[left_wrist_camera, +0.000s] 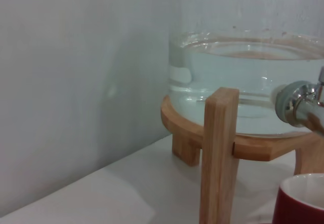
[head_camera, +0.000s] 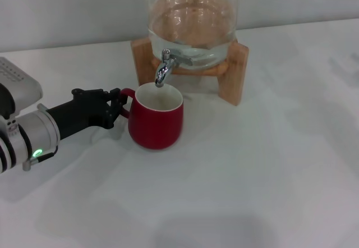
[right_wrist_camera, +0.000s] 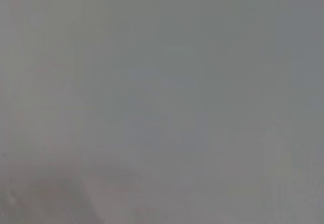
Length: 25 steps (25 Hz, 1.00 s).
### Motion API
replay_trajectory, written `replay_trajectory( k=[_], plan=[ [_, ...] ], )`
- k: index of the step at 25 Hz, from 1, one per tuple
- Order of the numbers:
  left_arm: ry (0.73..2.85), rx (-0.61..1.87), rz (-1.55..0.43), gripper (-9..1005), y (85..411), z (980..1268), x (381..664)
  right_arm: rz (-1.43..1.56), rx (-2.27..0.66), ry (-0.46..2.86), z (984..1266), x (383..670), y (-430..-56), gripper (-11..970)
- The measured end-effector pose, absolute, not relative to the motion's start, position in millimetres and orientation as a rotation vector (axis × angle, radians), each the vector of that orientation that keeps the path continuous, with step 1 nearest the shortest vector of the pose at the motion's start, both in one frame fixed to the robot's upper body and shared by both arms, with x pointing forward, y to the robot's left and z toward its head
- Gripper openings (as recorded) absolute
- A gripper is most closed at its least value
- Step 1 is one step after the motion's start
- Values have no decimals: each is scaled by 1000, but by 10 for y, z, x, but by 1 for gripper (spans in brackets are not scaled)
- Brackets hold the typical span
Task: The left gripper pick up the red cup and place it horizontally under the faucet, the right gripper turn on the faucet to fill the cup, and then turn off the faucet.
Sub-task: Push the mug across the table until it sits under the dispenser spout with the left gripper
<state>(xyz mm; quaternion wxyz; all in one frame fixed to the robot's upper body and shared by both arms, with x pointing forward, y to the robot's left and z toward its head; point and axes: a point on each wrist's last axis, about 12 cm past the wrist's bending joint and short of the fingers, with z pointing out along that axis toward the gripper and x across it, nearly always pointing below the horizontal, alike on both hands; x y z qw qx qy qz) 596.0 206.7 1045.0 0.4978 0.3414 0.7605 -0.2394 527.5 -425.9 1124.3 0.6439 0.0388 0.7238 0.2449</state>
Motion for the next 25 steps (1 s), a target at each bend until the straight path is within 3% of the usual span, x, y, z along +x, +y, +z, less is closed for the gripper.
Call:
replay_trajectory(
  k=[25],
  plan=[
    [1870, 883, -587, 146, 1965, 10449, 5982, 564, 93, 1640, 11243, 5264, -4262, 783]
  ],
)
